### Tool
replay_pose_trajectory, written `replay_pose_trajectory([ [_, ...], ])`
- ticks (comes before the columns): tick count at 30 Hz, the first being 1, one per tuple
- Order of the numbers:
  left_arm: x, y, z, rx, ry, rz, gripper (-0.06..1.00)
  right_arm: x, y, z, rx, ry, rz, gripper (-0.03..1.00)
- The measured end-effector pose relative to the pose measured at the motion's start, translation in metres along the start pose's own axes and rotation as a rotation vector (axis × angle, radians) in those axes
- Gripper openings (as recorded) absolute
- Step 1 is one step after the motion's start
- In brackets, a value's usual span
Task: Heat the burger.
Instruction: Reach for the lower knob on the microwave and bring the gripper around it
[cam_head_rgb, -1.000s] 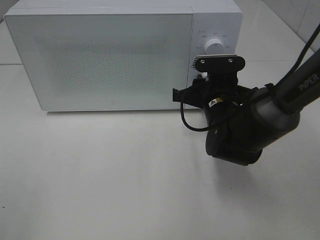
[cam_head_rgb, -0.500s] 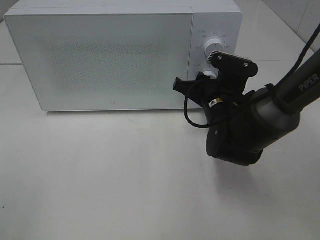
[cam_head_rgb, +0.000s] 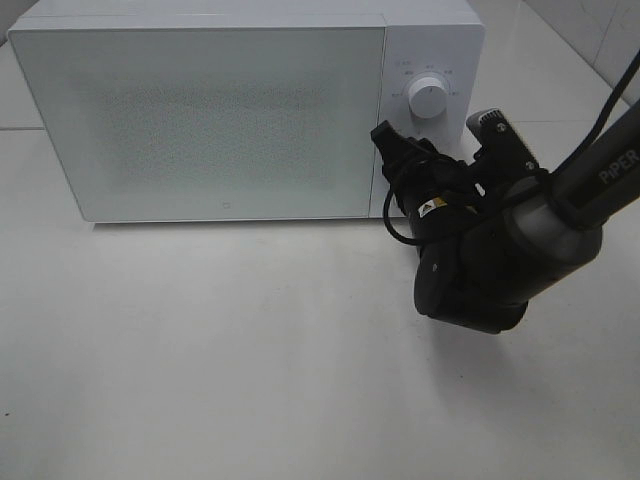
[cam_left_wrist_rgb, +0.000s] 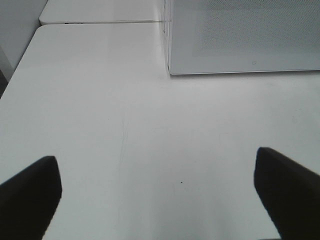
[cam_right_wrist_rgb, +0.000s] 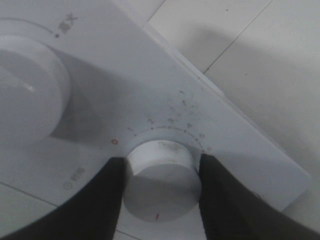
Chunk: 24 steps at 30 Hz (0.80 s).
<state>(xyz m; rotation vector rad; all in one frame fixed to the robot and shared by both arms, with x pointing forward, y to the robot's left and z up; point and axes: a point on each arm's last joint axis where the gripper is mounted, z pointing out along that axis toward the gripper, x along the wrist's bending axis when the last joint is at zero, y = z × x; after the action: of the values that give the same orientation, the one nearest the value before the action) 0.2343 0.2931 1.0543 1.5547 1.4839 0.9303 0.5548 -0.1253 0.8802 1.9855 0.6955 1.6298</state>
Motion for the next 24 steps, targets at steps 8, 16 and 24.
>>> replay_pose_trajectory([
  [8,0.0,0.0,0.0,0.0,0.0,0.0,0.99,-0.0005,0.0001,-0.0001,-0.002,-0.003,0.315,0.44],
  [16,0.0,0.0,0.0,0.0,0.0,0.0,0.99,-0.0019,0.0013,-0.0001,-0.02,-0.014,0.648,0.44],
  [24,0.0,0.0,0.0,0.0,0.0,0.0,0.99,-0.0022,0.0018,0.0001,-0.033,-0.019,0.803,0.44],
])
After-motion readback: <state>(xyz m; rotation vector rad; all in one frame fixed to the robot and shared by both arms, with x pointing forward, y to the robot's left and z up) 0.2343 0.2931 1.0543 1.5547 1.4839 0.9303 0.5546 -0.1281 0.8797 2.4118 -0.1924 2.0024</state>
